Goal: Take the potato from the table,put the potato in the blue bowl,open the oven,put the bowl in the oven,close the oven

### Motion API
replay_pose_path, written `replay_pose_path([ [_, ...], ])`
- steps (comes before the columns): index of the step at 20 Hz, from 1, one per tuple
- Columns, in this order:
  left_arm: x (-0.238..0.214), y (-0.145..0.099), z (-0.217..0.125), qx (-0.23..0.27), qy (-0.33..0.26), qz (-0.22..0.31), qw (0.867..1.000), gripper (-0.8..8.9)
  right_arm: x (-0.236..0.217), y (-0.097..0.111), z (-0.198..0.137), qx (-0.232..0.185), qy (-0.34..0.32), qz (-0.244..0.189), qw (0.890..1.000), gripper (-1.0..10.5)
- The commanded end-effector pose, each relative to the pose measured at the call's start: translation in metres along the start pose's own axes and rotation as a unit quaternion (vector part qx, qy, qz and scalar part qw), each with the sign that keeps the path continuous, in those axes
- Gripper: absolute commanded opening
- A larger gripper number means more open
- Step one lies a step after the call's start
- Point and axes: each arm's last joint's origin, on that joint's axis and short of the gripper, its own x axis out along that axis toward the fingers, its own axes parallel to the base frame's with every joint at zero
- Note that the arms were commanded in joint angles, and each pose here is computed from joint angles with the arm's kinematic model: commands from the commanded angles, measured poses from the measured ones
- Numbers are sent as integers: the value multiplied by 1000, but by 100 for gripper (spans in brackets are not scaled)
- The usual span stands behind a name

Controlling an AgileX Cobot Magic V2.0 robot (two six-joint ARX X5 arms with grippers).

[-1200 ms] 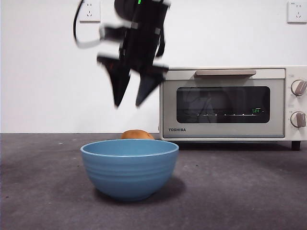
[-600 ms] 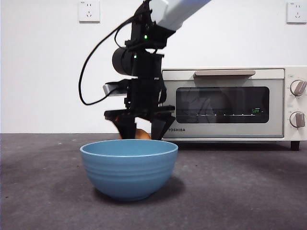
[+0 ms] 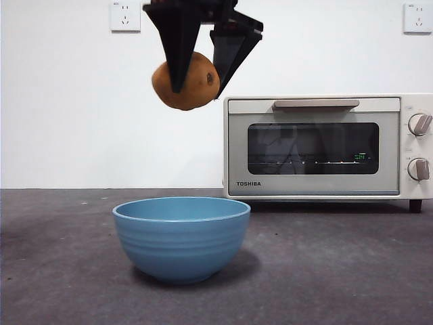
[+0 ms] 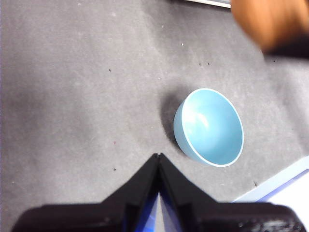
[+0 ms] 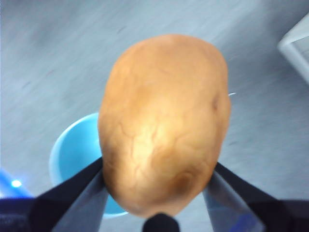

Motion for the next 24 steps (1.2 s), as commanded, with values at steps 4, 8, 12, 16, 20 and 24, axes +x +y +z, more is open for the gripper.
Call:
replay_pose_path([
  [4, 3, 1, 8, -3, -17, -4, 1000, -5, 12, 24, -77, 50, -43, 20, 998, -12],
  [8, 6, 3, 9, -9, -8, -3, 1000, -5, 37, 25, -86, 66, -38, 28, 997, -12],
  [12, 8, 4, 11, -7, -10, -3, 1000, -5, 55, 30, -80, 68, -31, 65, 995, 7],
  [16, 9, 5, 13, -2, -17, -4, 1000, -5, 71, 31, -76, 65, -24, 64, 995, 125],
  [20, 12, 6, 15, -5, -13, -3, 1000, -5, 77, 31, -74, 65, -24, 62, 996, 598],
  [24, 12, 6, 19, -5, -26, -5, 1000, -5, 67, 30, -71, 67, -37, 54, 996, 626],
])
